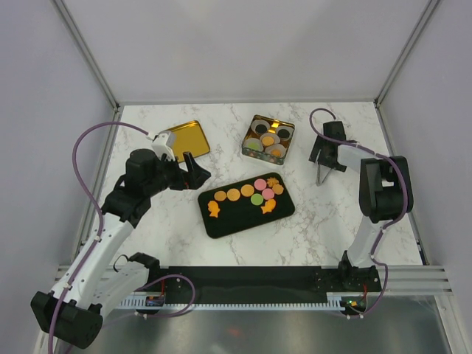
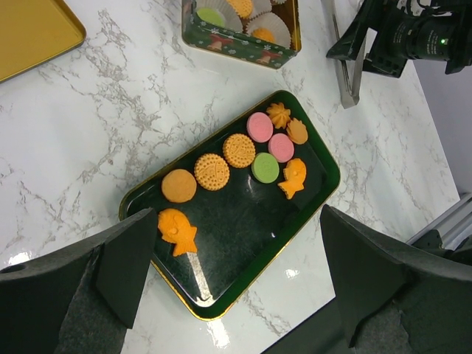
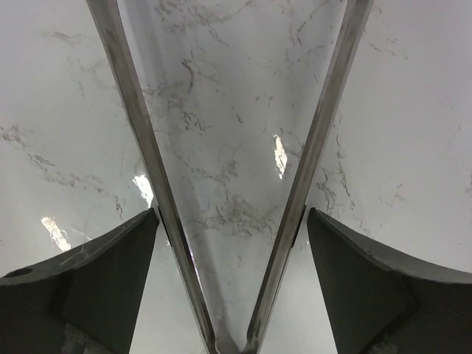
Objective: Pack the cookies
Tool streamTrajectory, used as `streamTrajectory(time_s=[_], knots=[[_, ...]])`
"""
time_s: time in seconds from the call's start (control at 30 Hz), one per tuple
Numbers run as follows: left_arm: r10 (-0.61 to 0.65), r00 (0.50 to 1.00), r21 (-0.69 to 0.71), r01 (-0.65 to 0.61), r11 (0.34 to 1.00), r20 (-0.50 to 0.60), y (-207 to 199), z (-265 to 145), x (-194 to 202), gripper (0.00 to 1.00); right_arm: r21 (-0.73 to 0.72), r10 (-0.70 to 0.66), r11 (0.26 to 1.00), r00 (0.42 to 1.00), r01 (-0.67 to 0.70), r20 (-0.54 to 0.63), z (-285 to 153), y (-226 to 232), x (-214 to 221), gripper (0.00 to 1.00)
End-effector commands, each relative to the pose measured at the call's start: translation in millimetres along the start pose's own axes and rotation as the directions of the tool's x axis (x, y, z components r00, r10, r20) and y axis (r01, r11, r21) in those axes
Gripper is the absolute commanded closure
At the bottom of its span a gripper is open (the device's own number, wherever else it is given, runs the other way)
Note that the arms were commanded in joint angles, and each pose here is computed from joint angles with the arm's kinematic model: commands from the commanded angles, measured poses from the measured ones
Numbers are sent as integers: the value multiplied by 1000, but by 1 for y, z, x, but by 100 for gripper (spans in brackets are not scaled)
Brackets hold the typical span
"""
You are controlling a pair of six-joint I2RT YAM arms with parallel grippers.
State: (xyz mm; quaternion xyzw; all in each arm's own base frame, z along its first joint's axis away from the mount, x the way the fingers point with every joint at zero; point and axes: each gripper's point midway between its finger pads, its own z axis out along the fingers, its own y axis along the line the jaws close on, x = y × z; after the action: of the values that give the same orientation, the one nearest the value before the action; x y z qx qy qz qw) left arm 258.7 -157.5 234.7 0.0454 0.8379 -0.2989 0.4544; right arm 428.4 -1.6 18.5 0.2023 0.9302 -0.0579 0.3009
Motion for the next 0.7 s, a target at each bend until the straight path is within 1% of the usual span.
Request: streamTrajectory(time_s=[0.0,0.1,0.2,0.27,0.3,0.37,0.43,0.47,0.5,0.53,0.57,0.6,0.63,0.67], knots=[[26,999,9,-27,1000,41,-6,-1,-16,1,-2,6,1000,1000,-6,-12,0,-4,10,8],[25,999,-17,-24,1000,44,0,1,-16,1,-4,19,1000,1000,-19,8,-12,-7,7,5],[23,999,-50,-20,999,45,7,4,-15,1,-11,37,999,997,-37,69,-37,-10,-13,4],[15,999,-83,-11,997,41,13,6,-14,1,-52,52,998,993,-47,102,-61,-6,-26,3],[-2,999,-92,6,996,40,15,8,-14,1,-84,71,995,987,-59,143,-78,-4,-39,2],[-16,999,-115,22,993,47,18,9,-17,1,-138,77,989,982,-54,170,-96,5,-48,2],[-44,998,-167,52,985,50,27,14,-20,1,-200,78,979,973,-34,216,-118,21,-63,2],[-52,997,-197,62,979,56,30,14,-27,1,-234,60,972,972,-5,228,-127,36,-64,2],[-75,996,-239,86,967,52,38,20,-28,1,-259,58,966,966,10,254,-137,48,-75,2],[-86,993,-316,108,942,82,53,21,-34,1,-276,54,961,963,22,263,-141,59,-79,2],[-96,990,-341,127,932,106,56,22,-44,2,-298,33,953,962,51,270,-146,75,-79,2],[-125,987,-386,153,910,98,70,32,-43,2,-325,31,944,960,63,278,-149,91,-88,3],[-124,985,-443,166,881,122,82,34,-49,3,-338,25,938,960,75,280,-151,101,-90,4],[-140,983,-491,182,852,122,98,45,-55,5,-370,12,924,960,96,279,-153,119,-90,5]])
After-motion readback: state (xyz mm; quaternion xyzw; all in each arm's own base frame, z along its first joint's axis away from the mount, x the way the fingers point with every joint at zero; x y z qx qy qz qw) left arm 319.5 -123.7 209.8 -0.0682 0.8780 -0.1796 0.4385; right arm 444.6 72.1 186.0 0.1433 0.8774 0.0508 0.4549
